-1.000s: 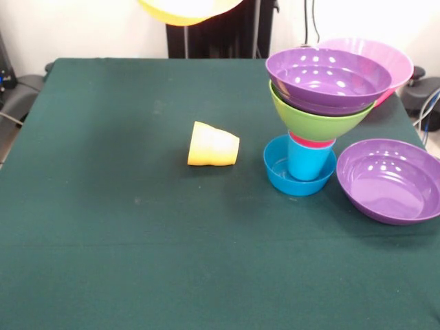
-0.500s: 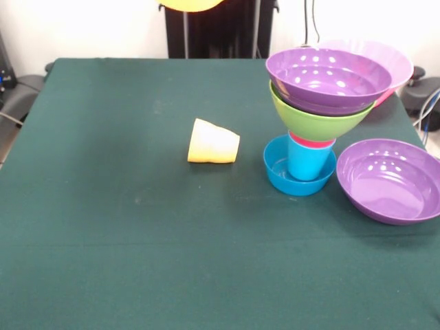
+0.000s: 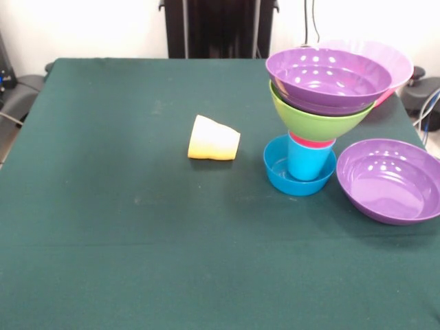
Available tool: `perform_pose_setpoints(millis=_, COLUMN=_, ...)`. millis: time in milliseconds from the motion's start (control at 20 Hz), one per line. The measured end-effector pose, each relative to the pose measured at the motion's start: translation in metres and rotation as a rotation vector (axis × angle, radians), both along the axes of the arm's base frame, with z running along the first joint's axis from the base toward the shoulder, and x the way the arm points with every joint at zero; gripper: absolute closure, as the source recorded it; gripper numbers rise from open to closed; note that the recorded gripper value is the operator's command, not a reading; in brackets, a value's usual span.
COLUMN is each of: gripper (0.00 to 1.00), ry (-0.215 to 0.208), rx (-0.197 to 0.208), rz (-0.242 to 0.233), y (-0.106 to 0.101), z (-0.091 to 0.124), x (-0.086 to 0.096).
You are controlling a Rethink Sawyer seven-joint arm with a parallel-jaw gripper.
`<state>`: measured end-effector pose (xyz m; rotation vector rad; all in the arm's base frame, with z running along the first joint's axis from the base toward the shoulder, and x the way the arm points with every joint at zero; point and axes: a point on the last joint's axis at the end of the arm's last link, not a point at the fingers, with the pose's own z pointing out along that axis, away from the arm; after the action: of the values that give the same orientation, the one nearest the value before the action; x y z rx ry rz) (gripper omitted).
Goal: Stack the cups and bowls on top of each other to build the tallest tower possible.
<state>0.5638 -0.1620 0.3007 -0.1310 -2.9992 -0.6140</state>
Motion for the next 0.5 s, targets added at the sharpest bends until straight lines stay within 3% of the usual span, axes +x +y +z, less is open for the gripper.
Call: perform_pose_setpoints(millis=500, gripper=1.0, ry=-0.08, rx=0.102, rz=0.037, y=0.024, z=0.007, x=0.013)
